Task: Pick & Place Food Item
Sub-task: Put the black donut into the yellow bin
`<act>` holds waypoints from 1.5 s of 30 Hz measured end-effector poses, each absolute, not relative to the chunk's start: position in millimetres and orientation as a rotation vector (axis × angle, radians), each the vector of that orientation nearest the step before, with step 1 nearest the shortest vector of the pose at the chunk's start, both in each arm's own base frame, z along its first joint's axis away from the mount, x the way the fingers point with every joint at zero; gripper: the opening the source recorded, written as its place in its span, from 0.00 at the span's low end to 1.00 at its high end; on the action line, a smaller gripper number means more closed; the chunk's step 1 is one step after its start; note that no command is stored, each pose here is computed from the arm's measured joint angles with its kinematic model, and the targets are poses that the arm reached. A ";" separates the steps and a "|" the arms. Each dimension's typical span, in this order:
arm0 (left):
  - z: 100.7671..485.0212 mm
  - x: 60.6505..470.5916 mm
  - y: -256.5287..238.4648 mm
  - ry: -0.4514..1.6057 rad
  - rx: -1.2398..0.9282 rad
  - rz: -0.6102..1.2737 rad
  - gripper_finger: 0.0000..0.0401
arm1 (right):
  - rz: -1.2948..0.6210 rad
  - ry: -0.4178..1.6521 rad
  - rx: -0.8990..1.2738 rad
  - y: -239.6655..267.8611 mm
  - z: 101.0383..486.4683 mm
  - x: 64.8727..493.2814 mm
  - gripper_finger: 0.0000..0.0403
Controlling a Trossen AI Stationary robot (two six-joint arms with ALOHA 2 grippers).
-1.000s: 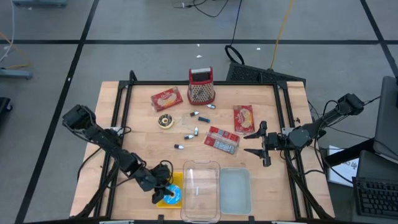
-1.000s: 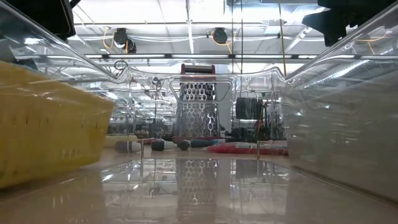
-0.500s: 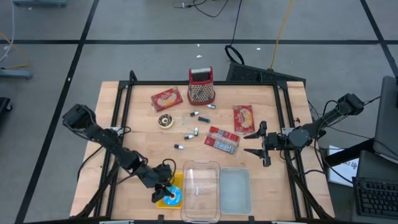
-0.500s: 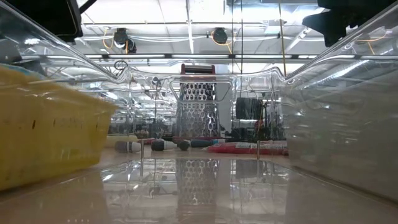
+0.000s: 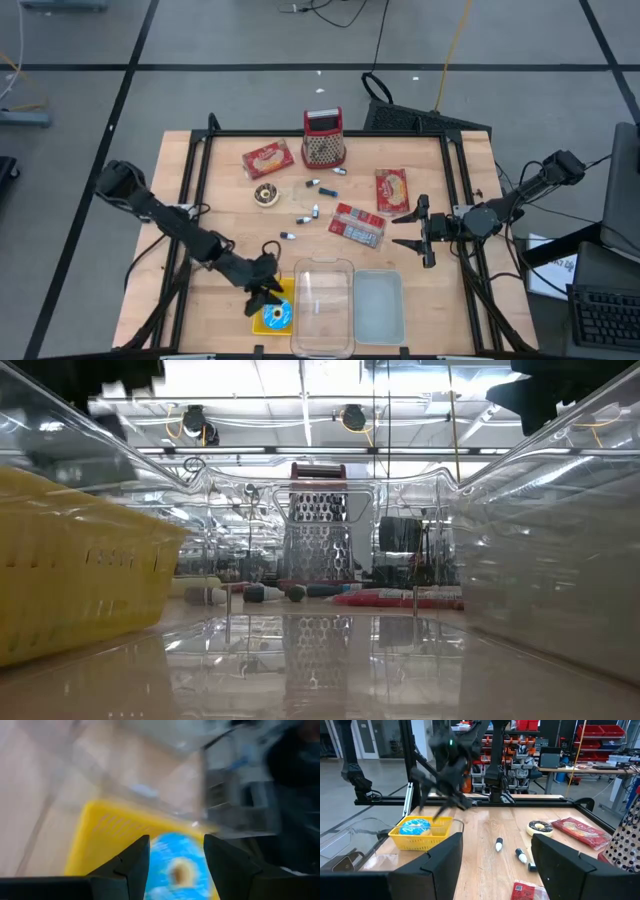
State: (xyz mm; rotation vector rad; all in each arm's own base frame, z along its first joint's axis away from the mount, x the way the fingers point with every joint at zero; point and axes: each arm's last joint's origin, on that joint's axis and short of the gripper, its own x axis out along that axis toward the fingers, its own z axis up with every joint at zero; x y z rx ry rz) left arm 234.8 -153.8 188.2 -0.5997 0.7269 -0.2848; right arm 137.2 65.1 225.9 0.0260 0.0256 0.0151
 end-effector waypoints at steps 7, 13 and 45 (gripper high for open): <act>233.3 225.7 -151.9 0.292 -0.085 -0.328 0.46 | 0.016 0.026 0.015 65.1 225.8 137.2 0.56; 233.6 232.5 -129.2 0.082 0.218 -0.182 0.46 | 0.045 0.045 -0.031 65.7 222.4 137.0 0.55; 188.2 231.1 20.8 0.415 -0.492 0.507 0.46 | -0.192 0.096 -0.089 -24.1 211.1 153.3 0.53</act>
